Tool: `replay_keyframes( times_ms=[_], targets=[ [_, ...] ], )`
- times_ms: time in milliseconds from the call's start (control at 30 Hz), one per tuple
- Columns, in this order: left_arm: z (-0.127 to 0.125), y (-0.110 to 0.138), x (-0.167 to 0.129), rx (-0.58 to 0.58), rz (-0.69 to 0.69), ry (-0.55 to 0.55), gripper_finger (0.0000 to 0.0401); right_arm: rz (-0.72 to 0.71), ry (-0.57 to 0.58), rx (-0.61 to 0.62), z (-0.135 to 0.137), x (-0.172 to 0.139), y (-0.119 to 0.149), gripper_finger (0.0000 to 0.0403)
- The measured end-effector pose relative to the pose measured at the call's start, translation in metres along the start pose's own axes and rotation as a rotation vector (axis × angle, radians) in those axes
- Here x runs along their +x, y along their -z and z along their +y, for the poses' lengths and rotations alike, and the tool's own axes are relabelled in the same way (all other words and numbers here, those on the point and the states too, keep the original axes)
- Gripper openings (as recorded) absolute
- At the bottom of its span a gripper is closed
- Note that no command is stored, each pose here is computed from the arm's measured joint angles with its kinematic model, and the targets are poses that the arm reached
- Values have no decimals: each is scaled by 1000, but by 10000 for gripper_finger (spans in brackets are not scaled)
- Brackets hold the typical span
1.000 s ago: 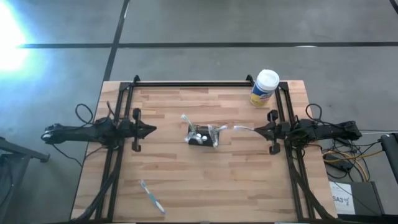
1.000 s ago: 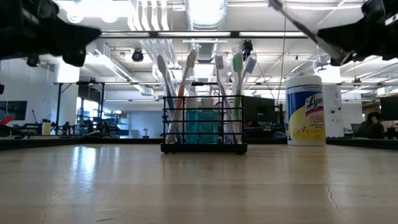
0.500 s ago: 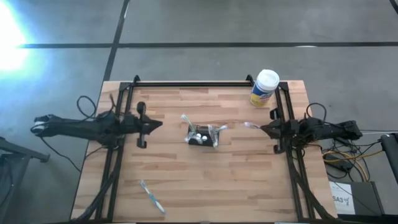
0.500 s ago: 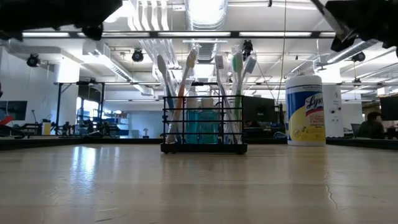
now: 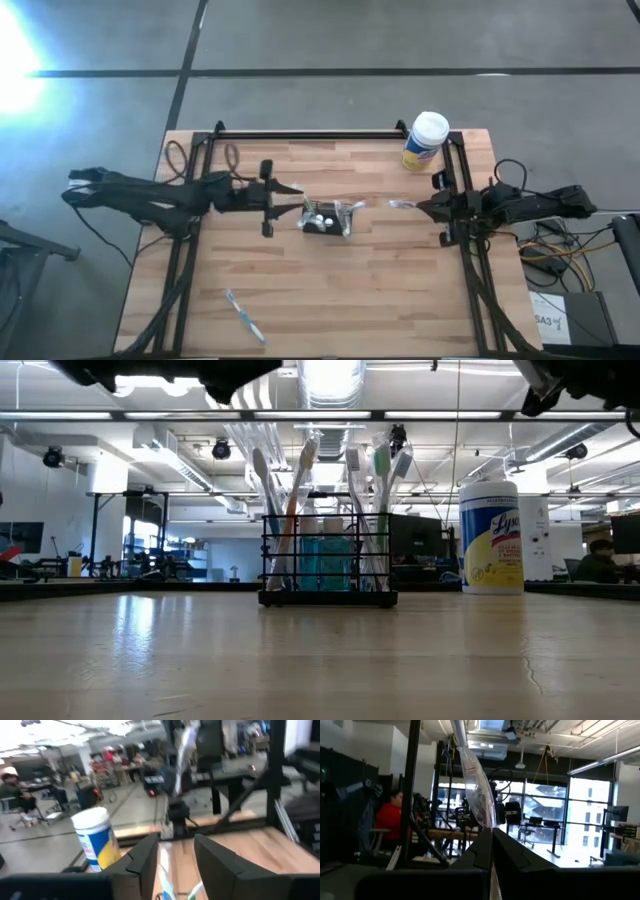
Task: Pick & Place toothbrushing station
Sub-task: Put the violet toothbrush into the black mesh organizer
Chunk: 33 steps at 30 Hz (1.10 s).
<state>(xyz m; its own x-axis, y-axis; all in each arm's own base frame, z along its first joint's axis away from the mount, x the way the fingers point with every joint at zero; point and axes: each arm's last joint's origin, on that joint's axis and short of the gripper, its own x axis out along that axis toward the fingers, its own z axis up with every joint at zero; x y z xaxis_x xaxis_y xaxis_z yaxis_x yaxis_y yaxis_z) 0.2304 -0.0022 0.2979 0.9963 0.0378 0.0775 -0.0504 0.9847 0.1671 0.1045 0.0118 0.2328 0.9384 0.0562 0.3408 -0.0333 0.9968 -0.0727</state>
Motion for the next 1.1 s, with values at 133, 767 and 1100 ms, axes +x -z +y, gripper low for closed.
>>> replay_keyframes(
  times_ms=[133, 767, 1100],
  targets=[
    [-2, -8, 20, 71, -16, 74, 159, -23, -34, -33, 1, 15, -7, 8],
    [-4, -39, 87, 147, -98, 185, 172, -24, -90, -113, 8, 104, -20, 8],
    [-4, -53, 87, 155, -227, 226, 172, -31, -79, -192, 9, 132, -17, 8]
  ],
)
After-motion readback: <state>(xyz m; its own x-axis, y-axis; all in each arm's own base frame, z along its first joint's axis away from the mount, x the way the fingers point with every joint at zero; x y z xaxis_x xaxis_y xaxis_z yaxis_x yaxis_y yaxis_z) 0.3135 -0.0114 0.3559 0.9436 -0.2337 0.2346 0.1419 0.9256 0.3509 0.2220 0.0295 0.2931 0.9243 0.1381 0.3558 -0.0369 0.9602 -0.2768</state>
